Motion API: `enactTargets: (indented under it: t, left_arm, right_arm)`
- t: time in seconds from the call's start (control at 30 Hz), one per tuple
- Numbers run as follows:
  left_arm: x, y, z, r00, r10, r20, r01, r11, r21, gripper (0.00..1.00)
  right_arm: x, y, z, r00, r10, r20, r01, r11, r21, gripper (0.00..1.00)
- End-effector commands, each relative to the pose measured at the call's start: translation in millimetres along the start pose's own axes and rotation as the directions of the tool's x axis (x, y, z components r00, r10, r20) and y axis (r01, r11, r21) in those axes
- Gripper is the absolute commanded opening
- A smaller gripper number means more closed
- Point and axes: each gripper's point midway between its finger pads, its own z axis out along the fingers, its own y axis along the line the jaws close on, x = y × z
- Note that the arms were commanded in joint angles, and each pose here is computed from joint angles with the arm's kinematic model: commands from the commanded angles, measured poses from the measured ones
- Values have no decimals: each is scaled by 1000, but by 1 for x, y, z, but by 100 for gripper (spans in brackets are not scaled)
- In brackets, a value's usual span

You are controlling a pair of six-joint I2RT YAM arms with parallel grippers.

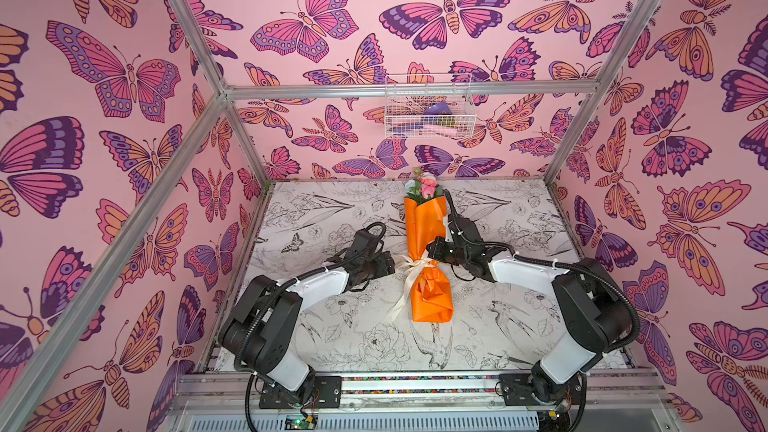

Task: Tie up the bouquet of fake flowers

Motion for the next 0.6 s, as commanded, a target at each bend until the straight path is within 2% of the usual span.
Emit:
enactTargets:
  t: [0.0,0.07,0.37,0.47,0.57]
  left_arm:
    - [0,2,8,999,-32,5,32,999,4,85]
    - [2,2,13,999,-39,-2,39,999,8,84]
    - [11,-8,34,996,-73,-52,77,995,67,66]
    - [10,-12,36,996,-71,-53,75,994,83,55]
    - [9,-16,39,996,-69,-55,75,992,100,32]
  right_arm:
    - [0,2,-1,1000,-11,4,11,1000,-11,0]
    - [-1,2,-1,1000,-10,6,10,1000,-13,0]
    - [-1,7,-2,1000,-11,8,11,1000,-26,0]
    - [-2,10,-3,1000,-12,8,13,999,-34,0]
    - [-2,11,-4,1000,-14,10,14,999,-37,0]
